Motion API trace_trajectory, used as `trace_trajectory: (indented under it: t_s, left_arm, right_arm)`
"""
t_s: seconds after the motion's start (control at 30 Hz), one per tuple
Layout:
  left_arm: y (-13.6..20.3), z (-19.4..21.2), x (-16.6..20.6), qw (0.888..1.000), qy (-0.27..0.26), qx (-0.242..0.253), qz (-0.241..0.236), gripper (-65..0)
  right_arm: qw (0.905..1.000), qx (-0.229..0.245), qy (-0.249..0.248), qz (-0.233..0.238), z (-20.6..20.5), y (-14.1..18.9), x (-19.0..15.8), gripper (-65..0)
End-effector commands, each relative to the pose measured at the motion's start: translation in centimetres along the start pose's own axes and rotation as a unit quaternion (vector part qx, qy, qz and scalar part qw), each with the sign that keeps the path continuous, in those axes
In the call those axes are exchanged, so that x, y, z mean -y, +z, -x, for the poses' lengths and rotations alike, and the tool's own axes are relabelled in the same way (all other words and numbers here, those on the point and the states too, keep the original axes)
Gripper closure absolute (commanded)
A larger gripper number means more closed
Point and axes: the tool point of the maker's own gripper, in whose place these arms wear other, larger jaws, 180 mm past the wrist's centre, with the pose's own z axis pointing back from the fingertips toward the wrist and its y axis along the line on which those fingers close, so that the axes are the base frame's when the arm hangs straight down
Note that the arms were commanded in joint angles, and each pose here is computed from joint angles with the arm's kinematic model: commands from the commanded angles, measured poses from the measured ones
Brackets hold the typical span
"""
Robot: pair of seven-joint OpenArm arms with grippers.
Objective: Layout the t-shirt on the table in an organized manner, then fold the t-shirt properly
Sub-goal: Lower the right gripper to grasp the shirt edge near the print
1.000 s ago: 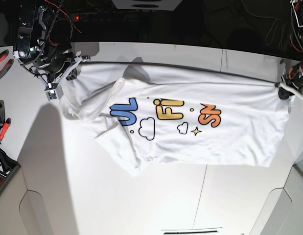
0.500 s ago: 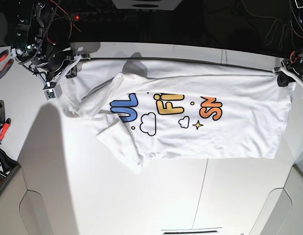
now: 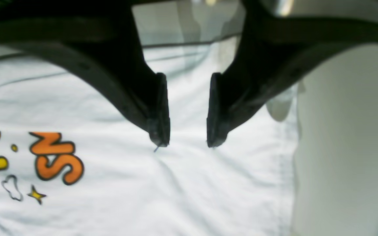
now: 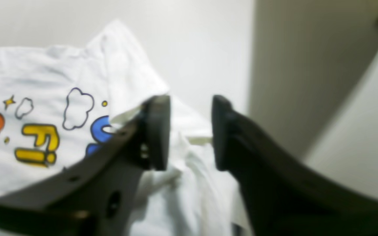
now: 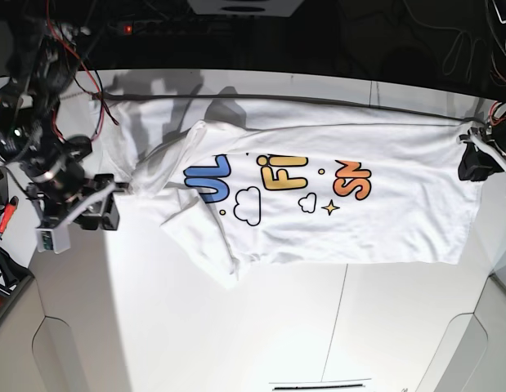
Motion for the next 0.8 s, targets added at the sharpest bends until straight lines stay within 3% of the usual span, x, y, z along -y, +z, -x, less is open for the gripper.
trace_trajectory:
  t_s: [0.0,0.13,0.33,0.57,0.77]
  left_arm:
    - [0.4,-1.7,-0.4,1.000,-0.011,0.022,-0.001,-22.7]
    - [0.4,-1.7,-0.4,1.000,-0.011,0.021,-0.001,-22.7]
    - [0.4,-1.7,-0.4,1.000,-0.011,0.021,-0.001,-22.7]
    - [0.4,-1.7,-0.4,1.000,-0.011,0.021,-0.001,-22.7]
    - [0.4,-1.7,-0.4,1.000,-0.011,0.021,-0.001,-22.7]
  right_arm:
    - [0.9995,0.023,-0.014,-0.014,-1.7,-0.8,-0.3,-27.4]
    - [0.9923,-0.020,-0.089,-0.084,-0.2,-4.9,-2.6,-29.7]
    - [0.9778,-0.063,-0.132,-0.150,1.3,-8.3,-7.2,-29.7]
    - [0.9681,-0.083,-0.158,-0.176,2.3,-9.4,-10.2,-29.5]
    - [0.9682,-0.085,-0.159,-0.174,2.2,-9.2,-10.3,-29.4]
